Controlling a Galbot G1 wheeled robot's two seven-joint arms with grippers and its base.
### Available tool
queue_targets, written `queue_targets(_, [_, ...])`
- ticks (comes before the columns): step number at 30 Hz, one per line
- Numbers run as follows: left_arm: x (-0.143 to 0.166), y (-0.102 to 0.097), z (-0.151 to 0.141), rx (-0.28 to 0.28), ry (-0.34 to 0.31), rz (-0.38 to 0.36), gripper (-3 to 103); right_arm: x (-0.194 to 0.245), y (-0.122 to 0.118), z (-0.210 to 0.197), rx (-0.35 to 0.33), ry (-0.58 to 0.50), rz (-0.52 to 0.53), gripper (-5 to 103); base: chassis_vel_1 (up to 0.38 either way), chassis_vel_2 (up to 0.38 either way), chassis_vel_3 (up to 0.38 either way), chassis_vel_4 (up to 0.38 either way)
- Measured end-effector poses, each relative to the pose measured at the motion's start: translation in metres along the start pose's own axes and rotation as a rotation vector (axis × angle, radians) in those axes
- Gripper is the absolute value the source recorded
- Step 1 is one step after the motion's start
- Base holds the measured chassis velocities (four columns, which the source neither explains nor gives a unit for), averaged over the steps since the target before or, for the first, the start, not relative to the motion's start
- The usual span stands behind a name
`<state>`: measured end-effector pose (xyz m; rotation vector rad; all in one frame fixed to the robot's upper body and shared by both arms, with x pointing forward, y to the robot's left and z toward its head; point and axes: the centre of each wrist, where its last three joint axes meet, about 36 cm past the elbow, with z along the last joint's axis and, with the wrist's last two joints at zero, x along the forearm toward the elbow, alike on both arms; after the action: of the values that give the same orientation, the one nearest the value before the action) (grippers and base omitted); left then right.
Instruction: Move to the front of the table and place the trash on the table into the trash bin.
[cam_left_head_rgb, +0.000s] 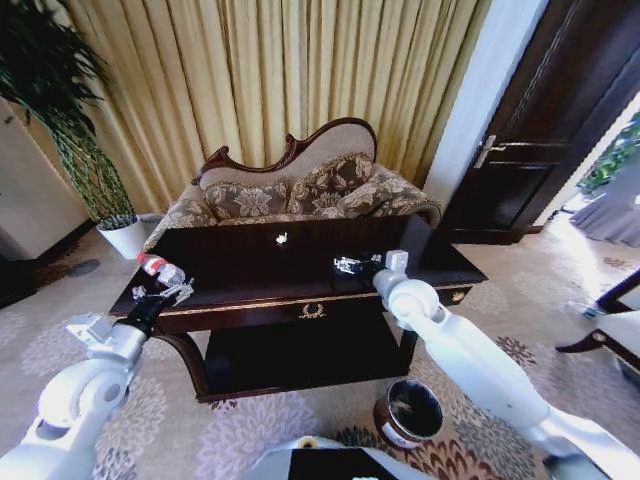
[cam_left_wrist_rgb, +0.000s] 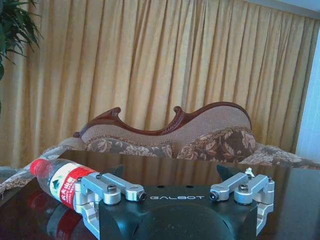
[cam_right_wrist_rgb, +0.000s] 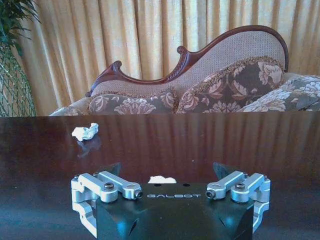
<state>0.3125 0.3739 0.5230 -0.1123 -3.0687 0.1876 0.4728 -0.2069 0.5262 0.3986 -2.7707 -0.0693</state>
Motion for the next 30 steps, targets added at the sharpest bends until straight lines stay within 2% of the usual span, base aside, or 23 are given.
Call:
queue_targets(7, [0.001, -0.001, 0.001, 0.005, -0.001, -0.002, 100, -0.006, 0.010, 0.010, -0.001, 0.031, 0.002, 100, 0.000, 0.000, 0.000, 0.000])
queue_targets(16, [0.001, 0.000, 0.001, 0.006, -0.007, -0.006, 100, -0.008, 0.011, 0.018, 0.010, 0.044, 0.021, 101, 0.000, 0.000, 0.000, 0.000])
queue_targets(18, [0.001, 0.000, 0.001, 0.010, -0.016, -0.007, 100, -0.008, 0.011, 0.020, 0.011, 0.045, 0.026, 91, 0.000, 0.000, 0.000, 0.000])
queue_targets(20, [0.001, 0.000, 0.001, 0.011, -0.018, -0.007, 100, -0.008, 0.011, 0.020, 0.012, 0.045, 0.028, 91, 0.000, 0.000, 0.000, 0.000])
queue_targets(23, [0.000, 0.000, 0.001, 0.014, -0.022, -0.006, 100, -0.009, 0.011, 0.023, 0.022, 0.045, 0.035, 74, 0.000, 0.000, 0.000, 0.000])
queue_targets(24, [0.000, 0.000, 0.001, 0.014, -0.022, -0.006, 100, -0.009, 0.011, 0.023, 0.022, 0.045, 0.035, 74, 0.000, 0.000, 0.000, 0.000])
queue_targets(27, [0.000, 0.000, 0.000, 0.015, -0.024, -0.006, 100, -0.009, 0.010, 0.024, 0.027, 0.045, 0.041, 57, 0.000, 0.000, 0.000, 0.000])
queue_targets(28, [0.000, 0.000, 0.000, 0.015, -0.024, -0.006, 100, -0.009, 0.010, 0.024, 0.027, 0.045, 0.041, 57, 0.000, 0.000, 0.000, 0.000])
queue_targets(30, [0.001, 0.000, 0.001, 0.017, -0.024, -0.006, 100, -0.009, 0.009, 0.025, 0.028, 0.043, 0.043, 47, 0.000, 0.000, 0.000, 0.000])
